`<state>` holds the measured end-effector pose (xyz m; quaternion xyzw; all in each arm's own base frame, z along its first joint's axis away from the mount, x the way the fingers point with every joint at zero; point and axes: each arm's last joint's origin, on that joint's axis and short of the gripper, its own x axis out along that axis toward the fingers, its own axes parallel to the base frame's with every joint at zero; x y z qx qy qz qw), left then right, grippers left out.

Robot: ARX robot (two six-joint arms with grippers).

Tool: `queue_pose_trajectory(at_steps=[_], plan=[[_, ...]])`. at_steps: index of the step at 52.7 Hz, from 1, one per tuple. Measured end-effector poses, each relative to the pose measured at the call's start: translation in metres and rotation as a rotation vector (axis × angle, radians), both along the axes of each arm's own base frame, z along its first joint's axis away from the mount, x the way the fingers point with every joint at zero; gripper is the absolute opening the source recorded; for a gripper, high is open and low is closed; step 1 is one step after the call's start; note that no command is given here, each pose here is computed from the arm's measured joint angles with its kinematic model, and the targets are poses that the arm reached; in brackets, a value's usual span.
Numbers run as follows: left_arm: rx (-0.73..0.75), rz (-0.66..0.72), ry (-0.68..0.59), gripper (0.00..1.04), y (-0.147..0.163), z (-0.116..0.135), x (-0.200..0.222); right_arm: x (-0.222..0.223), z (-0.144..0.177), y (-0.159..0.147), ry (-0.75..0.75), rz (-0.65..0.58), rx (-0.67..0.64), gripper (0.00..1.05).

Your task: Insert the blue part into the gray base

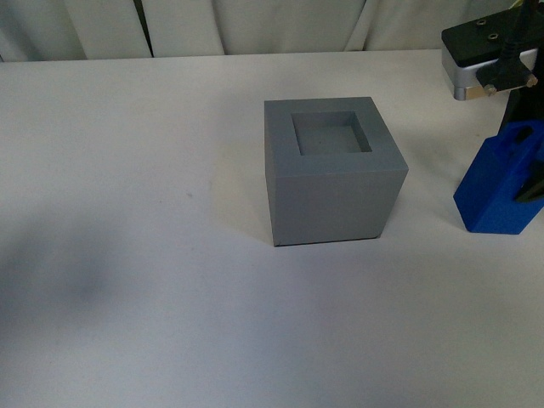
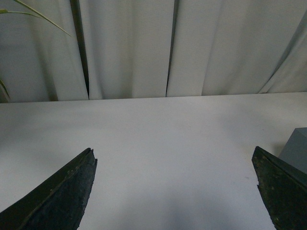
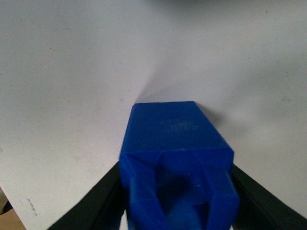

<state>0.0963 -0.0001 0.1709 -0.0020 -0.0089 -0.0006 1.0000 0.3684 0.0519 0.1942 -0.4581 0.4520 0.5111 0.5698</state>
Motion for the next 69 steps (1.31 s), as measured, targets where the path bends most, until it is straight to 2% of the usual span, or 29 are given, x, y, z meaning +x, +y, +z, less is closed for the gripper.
queue_pose_trajectory(at_steps=[3,8,17,24,29,39,46,69], plan=[[0.000,0.000,0.000,0.99,0.000,0.000,0.000,0.001,0.004,0.000,-0.003,-0.001,0.003,0.46],[0.000,0.000,0.000,0.99,0.000,0.000,0.000,0.003,0.015,0.000,-0.002,-0.002,0.021,0.46],[0.000,0.000,0.000,0.99,0.000,0.000,0.000,0.004,0.064,0.007,-0.053,0.011,0.111,0.46],[0.000,0.000,0.000,0.99,0.000,0.000,0.000,0.001,0.098,0.028,-0.084,0.060,0.180,0.46],[0.000,0.000,0.000,0.99,0.000,0.000,0.000,-0.002,0.109,0.047,-0.097,0.108,0.198,0.46],[0.000,0.000,0.000,0.99,0.000,0.000,0.000,-0.004,0.111,0.073,-0.095,0.164,0.207,0.46],[0.000,0.000,0.000,0.99,0.000,0.000,0.000,0.000,0.100,0.092,-0.070,0.196,0.190,0.46],[0.000,0.000,0.000,0.99,0.000,0.000,0.000,0.010,0.089,0.121,-0.053,0.234,0.167,0.46]])
